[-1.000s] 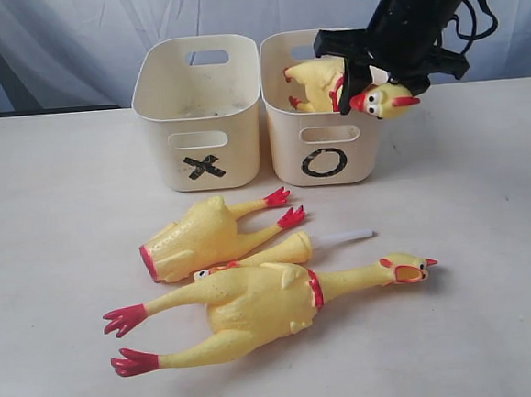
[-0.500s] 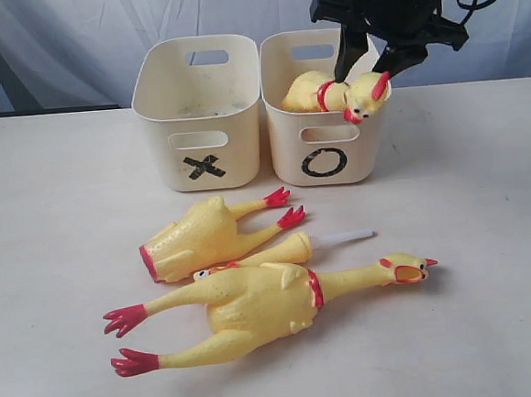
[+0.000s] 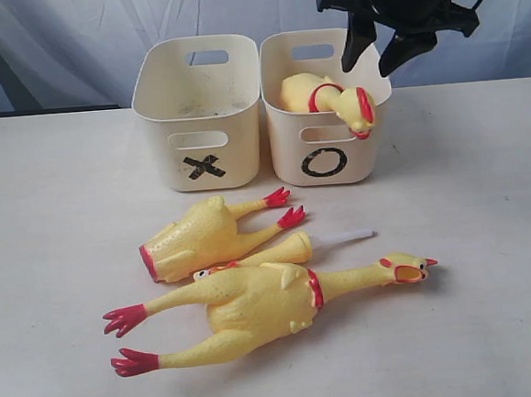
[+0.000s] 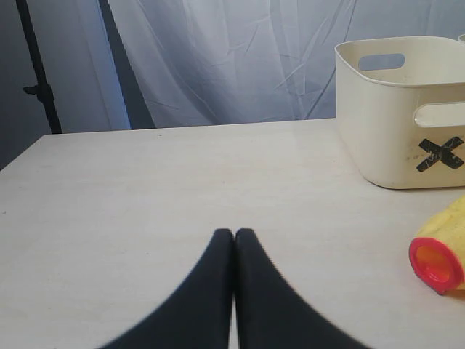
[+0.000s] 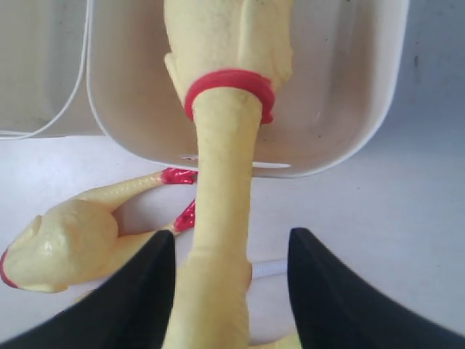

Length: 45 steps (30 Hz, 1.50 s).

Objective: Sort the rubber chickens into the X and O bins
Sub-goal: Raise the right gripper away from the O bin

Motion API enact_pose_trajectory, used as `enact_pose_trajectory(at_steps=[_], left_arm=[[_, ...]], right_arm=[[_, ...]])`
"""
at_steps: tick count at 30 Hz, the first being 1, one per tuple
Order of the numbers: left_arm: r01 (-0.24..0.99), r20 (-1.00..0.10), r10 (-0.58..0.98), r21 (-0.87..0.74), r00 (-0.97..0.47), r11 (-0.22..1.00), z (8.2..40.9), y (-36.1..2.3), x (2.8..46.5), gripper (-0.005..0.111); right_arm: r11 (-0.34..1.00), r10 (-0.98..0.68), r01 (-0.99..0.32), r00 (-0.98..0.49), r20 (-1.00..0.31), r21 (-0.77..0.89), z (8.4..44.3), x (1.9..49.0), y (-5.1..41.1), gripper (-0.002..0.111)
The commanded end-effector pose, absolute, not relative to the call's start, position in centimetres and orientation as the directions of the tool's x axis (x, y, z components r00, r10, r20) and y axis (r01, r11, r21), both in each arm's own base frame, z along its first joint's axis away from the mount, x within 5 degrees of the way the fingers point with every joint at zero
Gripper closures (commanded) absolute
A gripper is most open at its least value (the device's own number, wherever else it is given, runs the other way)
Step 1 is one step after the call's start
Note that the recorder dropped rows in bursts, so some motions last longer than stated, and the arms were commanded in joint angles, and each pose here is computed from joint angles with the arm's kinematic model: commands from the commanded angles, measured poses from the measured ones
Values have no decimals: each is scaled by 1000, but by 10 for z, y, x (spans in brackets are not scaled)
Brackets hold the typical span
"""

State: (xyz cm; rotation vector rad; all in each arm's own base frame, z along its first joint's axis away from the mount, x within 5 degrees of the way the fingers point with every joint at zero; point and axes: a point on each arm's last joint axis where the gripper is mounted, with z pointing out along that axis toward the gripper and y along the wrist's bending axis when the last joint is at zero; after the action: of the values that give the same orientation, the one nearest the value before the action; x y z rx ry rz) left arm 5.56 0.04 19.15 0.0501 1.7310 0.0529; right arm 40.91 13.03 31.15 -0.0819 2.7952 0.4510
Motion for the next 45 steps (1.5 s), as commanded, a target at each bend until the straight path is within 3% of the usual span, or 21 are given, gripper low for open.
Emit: enact_pose_trajectory(at_steps=[1,7,10,14,15,22,28,45], left_arm=[[1,-988,53,53,-144,999,192,0,56,107],[1,-988,53,53,-144,999,192,0,56,107],[1,-988,53,53,-144,999,192,0,56,107],[1,-988,53,53,-144,999,192,0,56,107],[1,-988,53,53,-144,999,192,0,56,107],[1,-988,53,53,-144,999,192,0,56,107],[1,-988,53,53,-144,999,192,0,56,107],[1,-988,53,53,-144,999,192,0,56,107]], right_arm=[[953,-12,-108,-947,-322,282,317,407,128,62],[953,-10,-107,-946,-324,282,318,407,127,68],[953,-10,-107,-946,-324,282,318,407,127,81],[954,-13,-108,-946,-323,281,317,407,128,108],[955,-14,-108,-946,-324,275,317,408,127,109],[976,-23,-95,-939,-344,195,318,409,120,109],[971,-43,-133,-914,-404,199,344,395,116,109],[927,-264,-356,-841,-472,115,382,294,92,109]])
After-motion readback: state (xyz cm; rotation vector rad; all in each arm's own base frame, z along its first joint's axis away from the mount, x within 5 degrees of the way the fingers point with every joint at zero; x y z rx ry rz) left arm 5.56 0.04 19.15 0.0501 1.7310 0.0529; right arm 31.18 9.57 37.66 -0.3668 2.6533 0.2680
